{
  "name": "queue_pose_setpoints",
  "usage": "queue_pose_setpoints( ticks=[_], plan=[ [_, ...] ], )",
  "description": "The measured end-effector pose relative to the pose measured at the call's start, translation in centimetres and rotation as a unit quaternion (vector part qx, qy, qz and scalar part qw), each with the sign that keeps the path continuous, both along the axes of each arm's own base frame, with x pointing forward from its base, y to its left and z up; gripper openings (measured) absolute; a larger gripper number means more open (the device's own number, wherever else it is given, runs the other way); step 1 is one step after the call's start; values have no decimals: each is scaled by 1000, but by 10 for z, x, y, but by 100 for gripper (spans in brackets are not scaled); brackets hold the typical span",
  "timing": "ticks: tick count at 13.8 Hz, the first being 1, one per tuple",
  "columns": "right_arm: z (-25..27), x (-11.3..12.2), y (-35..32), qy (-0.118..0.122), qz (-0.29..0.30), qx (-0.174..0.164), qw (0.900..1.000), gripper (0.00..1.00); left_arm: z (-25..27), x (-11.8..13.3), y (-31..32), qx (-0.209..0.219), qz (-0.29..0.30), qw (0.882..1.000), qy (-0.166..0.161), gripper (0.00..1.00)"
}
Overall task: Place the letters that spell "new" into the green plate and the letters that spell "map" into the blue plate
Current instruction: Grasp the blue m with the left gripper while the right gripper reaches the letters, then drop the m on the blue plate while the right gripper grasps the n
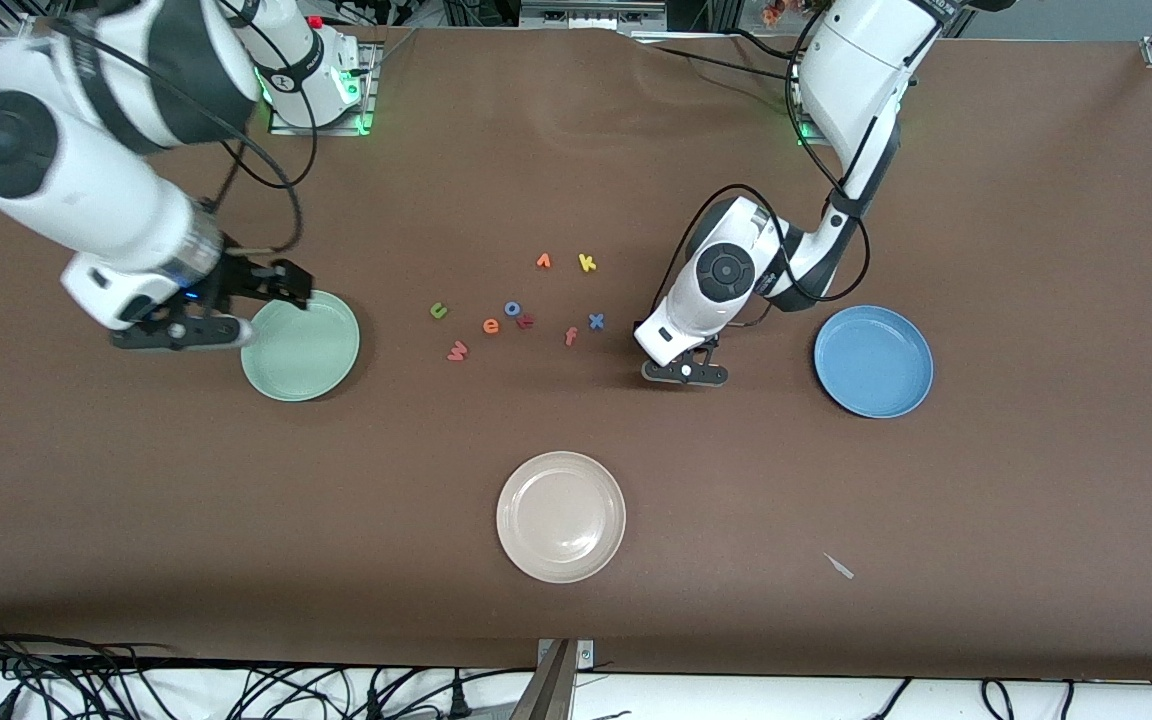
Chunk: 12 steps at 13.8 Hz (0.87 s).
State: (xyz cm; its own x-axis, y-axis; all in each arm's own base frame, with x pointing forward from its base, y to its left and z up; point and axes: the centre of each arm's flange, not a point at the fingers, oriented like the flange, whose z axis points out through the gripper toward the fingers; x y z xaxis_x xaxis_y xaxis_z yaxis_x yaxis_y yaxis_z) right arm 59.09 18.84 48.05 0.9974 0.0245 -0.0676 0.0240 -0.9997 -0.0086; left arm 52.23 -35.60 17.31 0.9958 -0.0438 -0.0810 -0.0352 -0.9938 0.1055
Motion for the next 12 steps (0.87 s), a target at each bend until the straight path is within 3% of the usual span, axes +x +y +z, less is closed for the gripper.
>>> queue_pose_setpoints(
  ticks=[3, 7, 12],
  plan=[
    [-61, -11, 34, -12, -35, 7, 999, 100, 1, -2, -4, 0, 6, 1000, 0, 27],
    [-135, -49, 54, -23, -96, 13, 995, 100, 5, 9, 7, 8, 15, 1000, 4, 27],
    [-192, -91, 64, -27, -177, 1, 984, 100, 58, 54, 72, 28, -33, 998, 55, 27]
  ],
)
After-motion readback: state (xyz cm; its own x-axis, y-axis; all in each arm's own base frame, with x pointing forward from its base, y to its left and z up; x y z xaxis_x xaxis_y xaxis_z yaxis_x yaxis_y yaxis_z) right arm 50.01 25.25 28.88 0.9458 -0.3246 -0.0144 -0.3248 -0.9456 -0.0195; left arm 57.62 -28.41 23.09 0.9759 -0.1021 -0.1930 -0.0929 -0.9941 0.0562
